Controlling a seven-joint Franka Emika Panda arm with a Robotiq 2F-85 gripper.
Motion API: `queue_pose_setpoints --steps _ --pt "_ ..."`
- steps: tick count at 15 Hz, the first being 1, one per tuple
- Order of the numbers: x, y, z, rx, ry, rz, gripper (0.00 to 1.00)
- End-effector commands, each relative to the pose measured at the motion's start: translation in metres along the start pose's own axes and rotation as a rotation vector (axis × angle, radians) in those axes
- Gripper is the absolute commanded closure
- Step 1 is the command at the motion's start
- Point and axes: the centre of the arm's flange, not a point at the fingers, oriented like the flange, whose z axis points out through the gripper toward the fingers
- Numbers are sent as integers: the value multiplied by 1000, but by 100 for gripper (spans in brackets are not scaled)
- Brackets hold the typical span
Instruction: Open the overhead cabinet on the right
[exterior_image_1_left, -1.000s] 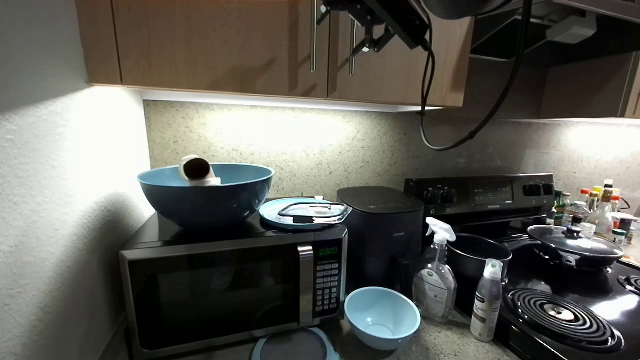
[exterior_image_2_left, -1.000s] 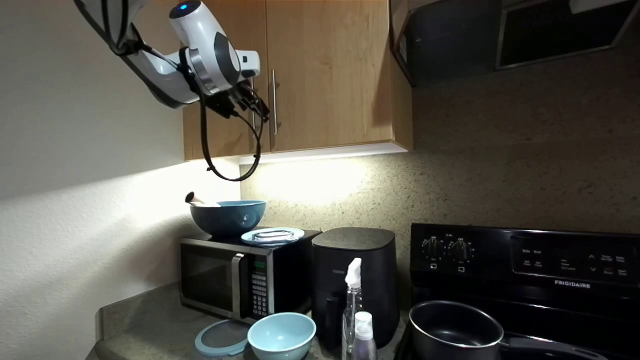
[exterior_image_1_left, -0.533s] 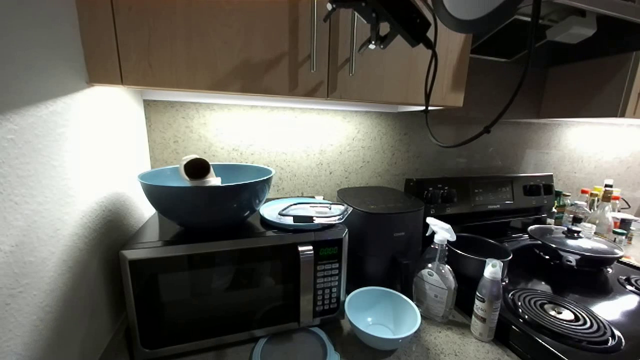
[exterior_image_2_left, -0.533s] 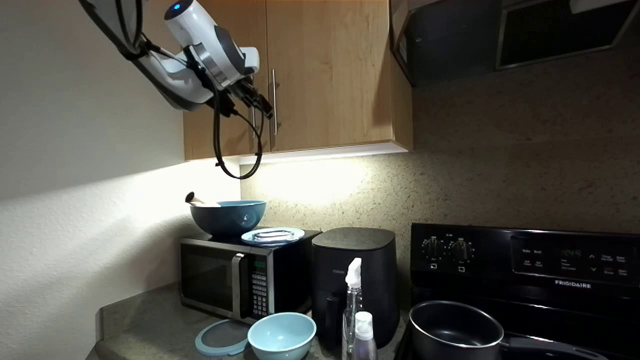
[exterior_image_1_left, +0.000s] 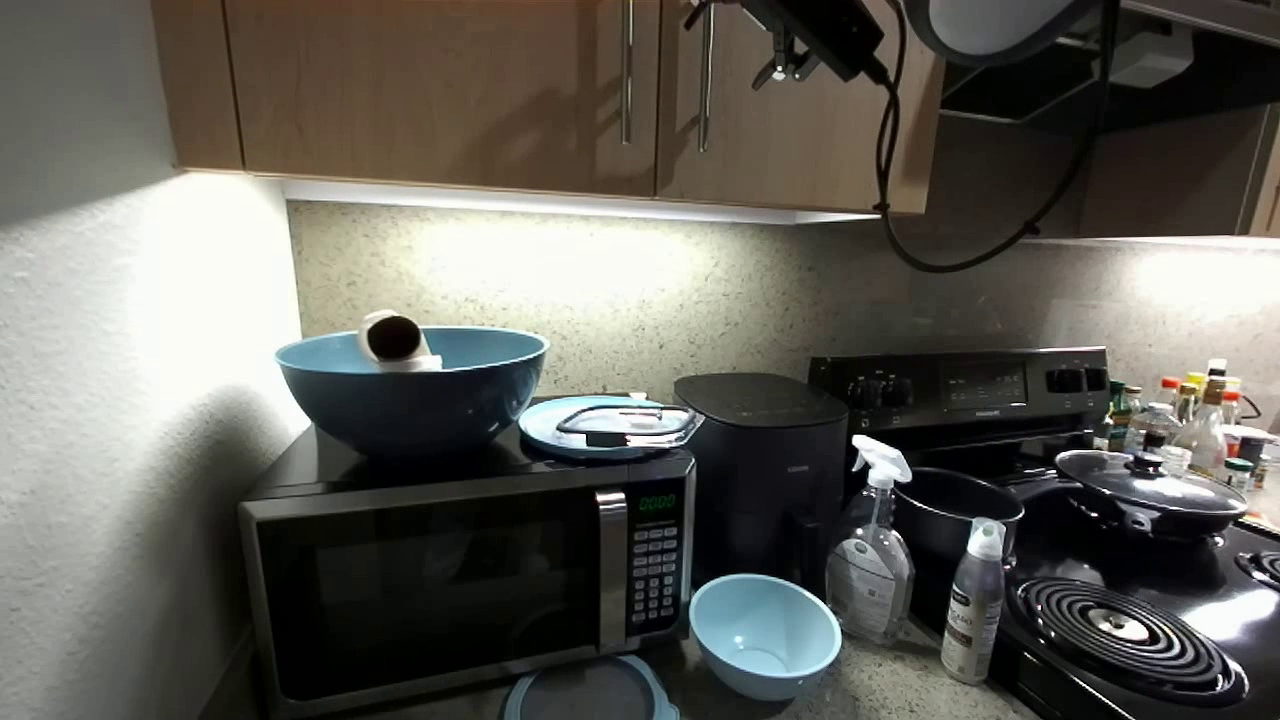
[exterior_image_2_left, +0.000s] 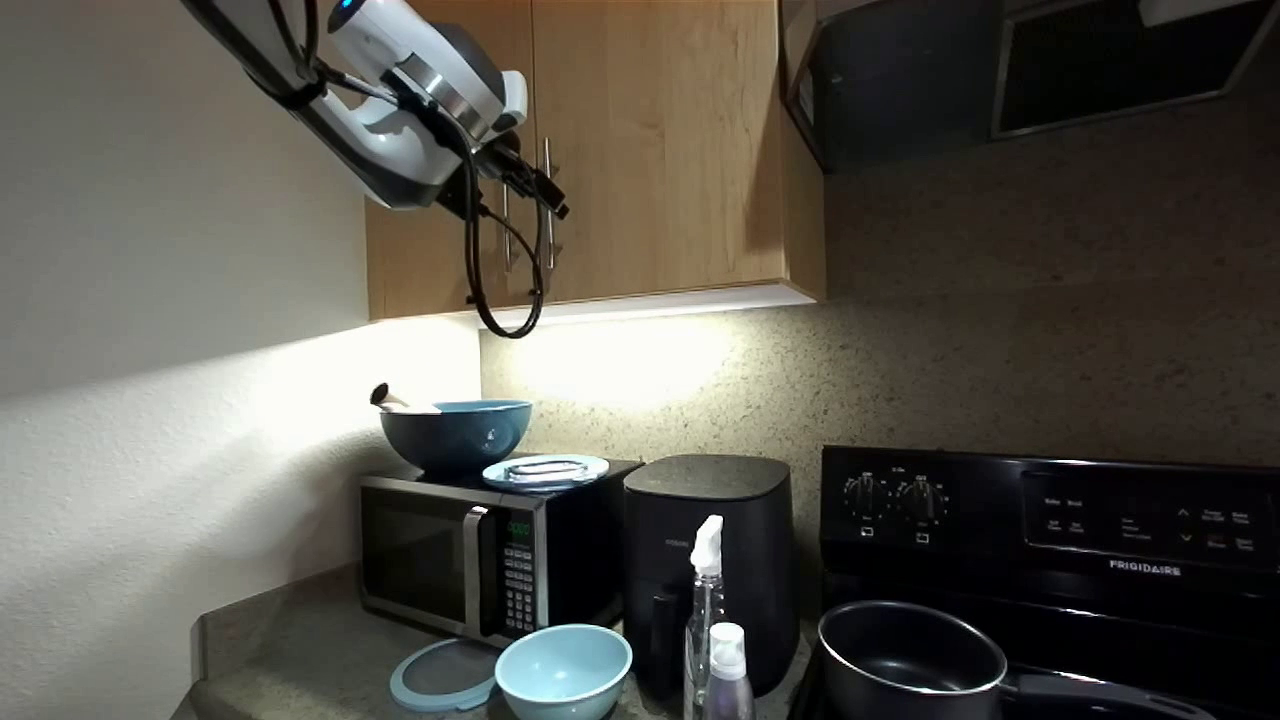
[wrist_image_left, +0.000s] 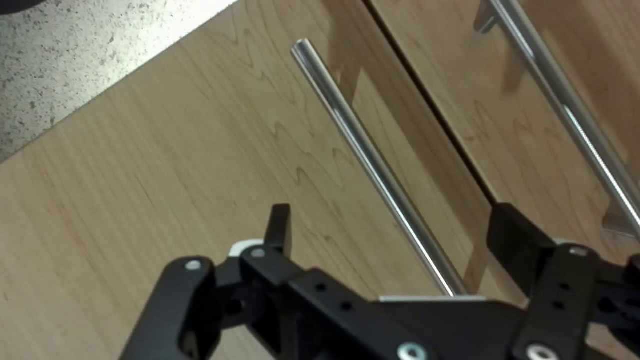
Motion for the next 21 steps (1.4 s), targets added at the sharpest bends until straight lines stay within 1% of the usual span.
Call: queue_pose_setpoints --steps 1,2,3,4,5,7,9,10,13,14,18,19,20,21 --pt "-1 -1 5 22 22 12 0" --pt "-1 -1 9 40 32 17 0" --pt "-2 -3 17 83 68 25 0" --pt "-1 -5 18 109 84 27 0" --pt "0 -7 22 159 103 29 0" --pt "6 -11 26 224 115 30 0" --pt "12 -16 28 268 124 31 0" --pt "27 -10 10 208 99 14 0" --pt "34 -15 17 232 108 20 0" --pt "33 -16 17 239 96 11 0" --pt "27 -18 24 234 81 11 0" --pt "26 -18 25 238 80 10 25" --pt "26 -17 26 238 78 9 26" --pt "26 -17 25 242 74 9 32"
